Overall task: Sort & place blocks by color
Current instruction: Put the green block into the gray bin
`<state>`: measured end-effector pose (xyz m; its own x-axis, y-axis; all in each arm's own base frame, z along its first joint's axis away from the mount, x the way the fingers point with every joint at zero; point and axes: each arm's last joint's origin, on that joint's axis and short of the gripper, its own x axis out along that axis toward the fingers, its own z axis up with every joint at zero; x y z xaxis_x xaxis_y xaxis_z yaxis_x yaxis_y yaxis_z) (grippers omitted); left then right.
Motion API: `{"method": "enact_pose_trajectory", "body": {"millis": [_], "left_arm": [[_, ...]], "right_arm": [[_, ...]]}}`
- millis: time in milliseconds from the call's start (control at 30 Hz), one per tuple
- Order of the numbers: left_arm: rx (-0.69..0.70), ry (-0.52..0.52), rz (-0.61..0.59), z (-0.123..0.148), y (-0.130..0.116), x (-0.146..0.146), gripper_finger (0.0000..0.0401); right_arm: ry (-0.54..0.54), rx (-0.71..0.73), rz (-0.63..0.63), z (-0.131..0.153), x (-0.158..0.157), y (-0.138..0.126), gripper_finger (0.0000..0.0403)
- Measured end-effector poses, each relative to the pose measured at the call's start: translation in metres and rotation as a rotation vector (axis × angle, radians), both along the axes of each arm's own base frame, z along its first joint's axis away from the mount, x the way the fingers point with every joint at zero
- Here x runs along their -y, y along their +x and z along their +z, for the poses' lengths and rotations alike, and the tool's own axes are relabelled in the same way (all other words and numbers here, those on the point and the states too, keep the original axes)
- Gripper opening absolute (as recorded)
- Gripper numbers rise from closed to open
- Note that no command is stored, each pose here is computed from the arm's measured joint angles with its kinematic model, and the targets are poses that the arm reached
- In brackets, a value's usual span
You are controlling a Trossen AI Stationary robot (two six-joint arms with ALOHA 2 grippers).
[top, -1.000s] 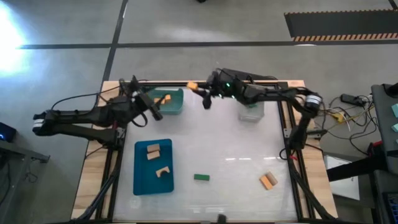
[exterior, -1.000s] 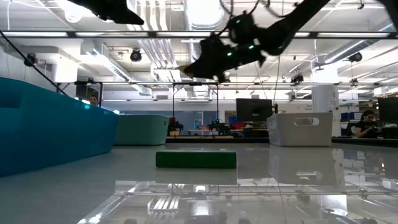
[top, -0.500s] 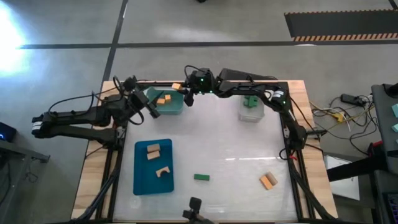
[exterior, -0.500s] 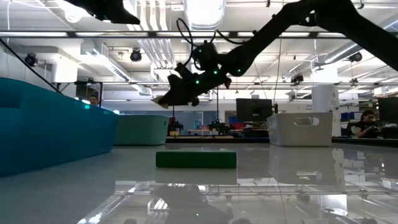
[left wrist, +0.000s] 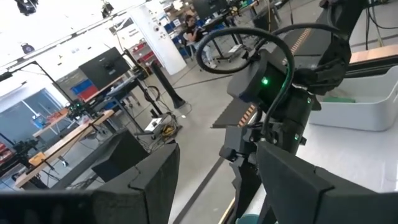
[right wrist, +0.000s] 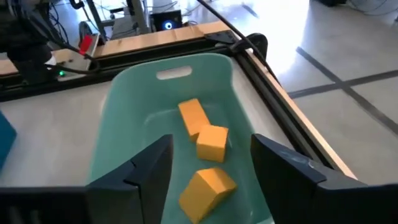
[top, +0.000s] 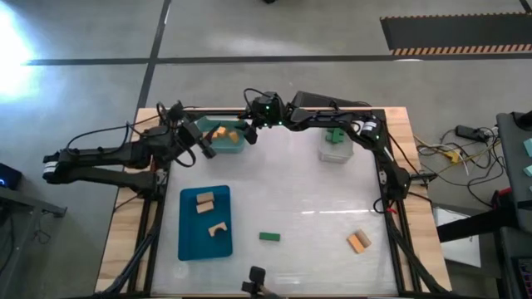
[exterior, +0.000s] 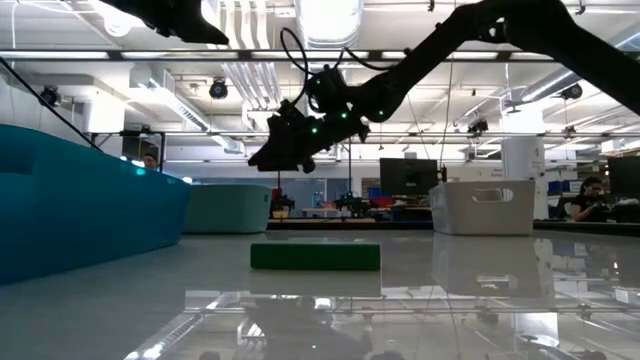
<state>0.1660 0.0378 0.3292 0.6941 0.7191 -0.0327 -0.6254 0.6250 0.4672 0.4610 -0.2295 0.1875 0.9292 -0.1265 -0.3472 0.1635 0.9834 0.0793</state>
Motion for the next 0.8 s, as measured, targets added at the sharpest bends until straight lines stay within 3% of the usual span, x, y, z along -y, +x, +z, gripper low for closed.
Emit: {"method": "enact_pose_trajectory", "body": {"millis": [167, 300, 500, 600, 700, 800], "left_arm": [[0.009, -0.023, 0.001, -0.003, 0.001, 0.000, 0.0199], [0.019, -0.058, 0.003, -0.008, 0.005, -0.001, 0.0199], [0.024, -0.117, 0.002, -0.018, 0.013, 0.000, 0.0199], [0.044, -0.163, -0.007, -0.023, 0.018, 0.001, 0.0199], [0.047, -0.219, -0.071, -0.028, 0.026, 0.005, 0.0199], [0.036, -0.290, -0.221, -0.033, 0.037, 0.011, 0.0199]], "right_arm": [[0.028, -0.023, 0.028, 0.022, -0.011, -0.005, 0.0210], [0.063, -0.128, 0.074, 0.050, -0.034, -0.017, 0.0203], [0.085, -0.325, 0.186, 0.090, -0.095, -0.042, 0.0190], [0.072, -0.392, 0.223, 0.097, -0.133, -0.053, 0.0184], [0.050, -0.433, 0.224, 0.095, -0.168, -0.065, 0.0180], [0.036, -0.461, 0.201, 0.091, -0.197, -0.082, 0.0178]]}}
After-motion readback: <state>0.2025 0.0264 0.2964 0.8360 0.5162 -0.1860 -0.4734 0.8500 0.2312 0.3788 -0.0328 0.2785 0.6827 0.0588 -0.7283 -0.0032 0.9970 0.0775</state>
